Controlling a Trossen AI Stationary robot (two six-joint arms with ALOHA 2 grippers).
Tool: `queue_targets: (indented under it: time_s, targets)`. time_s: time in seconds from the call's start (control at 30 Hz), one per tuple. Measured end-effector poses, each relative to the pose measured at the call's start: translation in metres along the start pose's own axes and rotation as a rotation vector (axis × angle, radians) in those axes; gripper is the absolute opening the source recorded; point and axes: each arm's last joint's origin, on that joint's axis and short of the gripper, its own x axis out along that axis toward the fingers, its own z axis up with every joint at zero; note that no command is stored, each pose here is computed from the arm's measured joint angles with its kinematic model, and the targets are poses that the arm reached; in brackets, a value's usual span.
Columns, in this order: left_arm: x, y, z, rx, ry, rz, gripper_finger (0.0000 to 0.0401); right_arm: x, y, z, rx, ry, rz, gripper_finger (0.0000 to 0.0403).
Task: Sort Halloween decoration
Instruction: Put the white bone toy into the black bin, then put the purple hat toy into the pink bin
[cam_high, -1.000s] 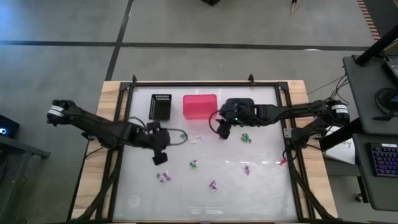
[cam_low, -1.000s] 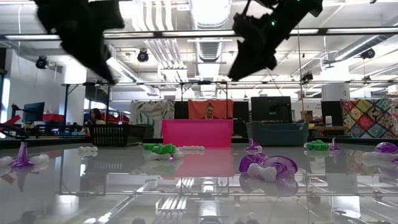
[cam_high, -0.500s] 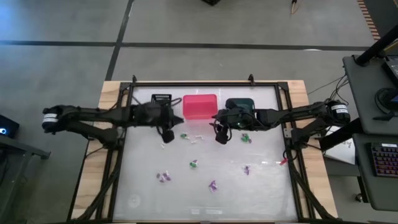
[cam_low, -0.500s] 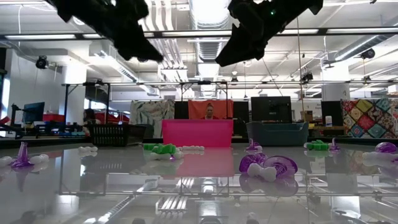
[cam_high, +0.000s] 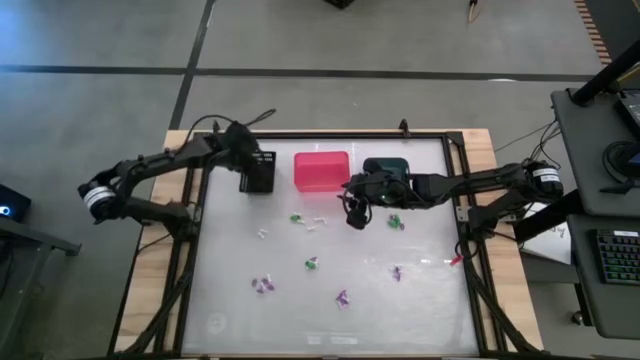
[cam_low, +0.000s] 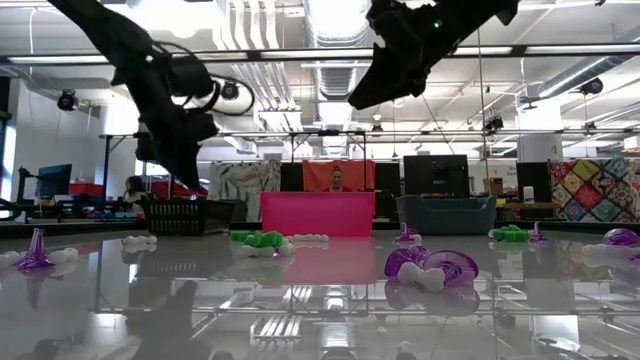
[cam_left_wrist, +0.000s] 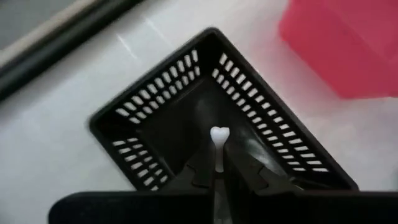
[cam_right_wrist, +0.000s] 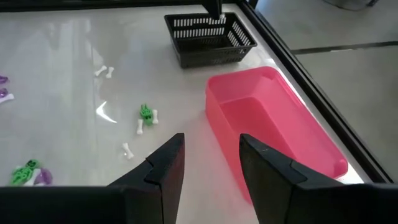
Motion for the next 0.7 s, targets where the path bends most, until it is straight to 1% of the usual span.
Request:
queue_targets:
  time_s: [0.07, 0.23, 0.3, 0.57, 0.7]
  targets:
    - [0.006, 0.002, 0.002, -0.004, 0.004, -0.016, 0.0, 0.0, -0.001, 0.0, 0.002, 0.0, -0.003, 0.0146]
    - [0.016, 0.004, 0.002, -0.002, 0.051, 0.055, 0.0, 0.0, -0.001, 0.0, 0.003, 0.0, -0.003, 0.0146]
    - [0.018, 0.004, 0.002, -0.002, 0.056, 0.058, 0.0004, 0.0, -0.001, 0.0, 0.008, 0.0, -0.003, 0.0146]
    - [0.016, 0.004, 0.002, -0.002, 0.048, 0.06, 0.005, 0.0, -0.001, 0.0, 0.015, 0.0, -0.003, 0.0146]
    - [0.011, 0.003, 0.003, 0.0, 0.034, 0.056, 0.0065, 0.0, -0.001, 0.0, 0.025, 0.0, -0.003, 0.0146]
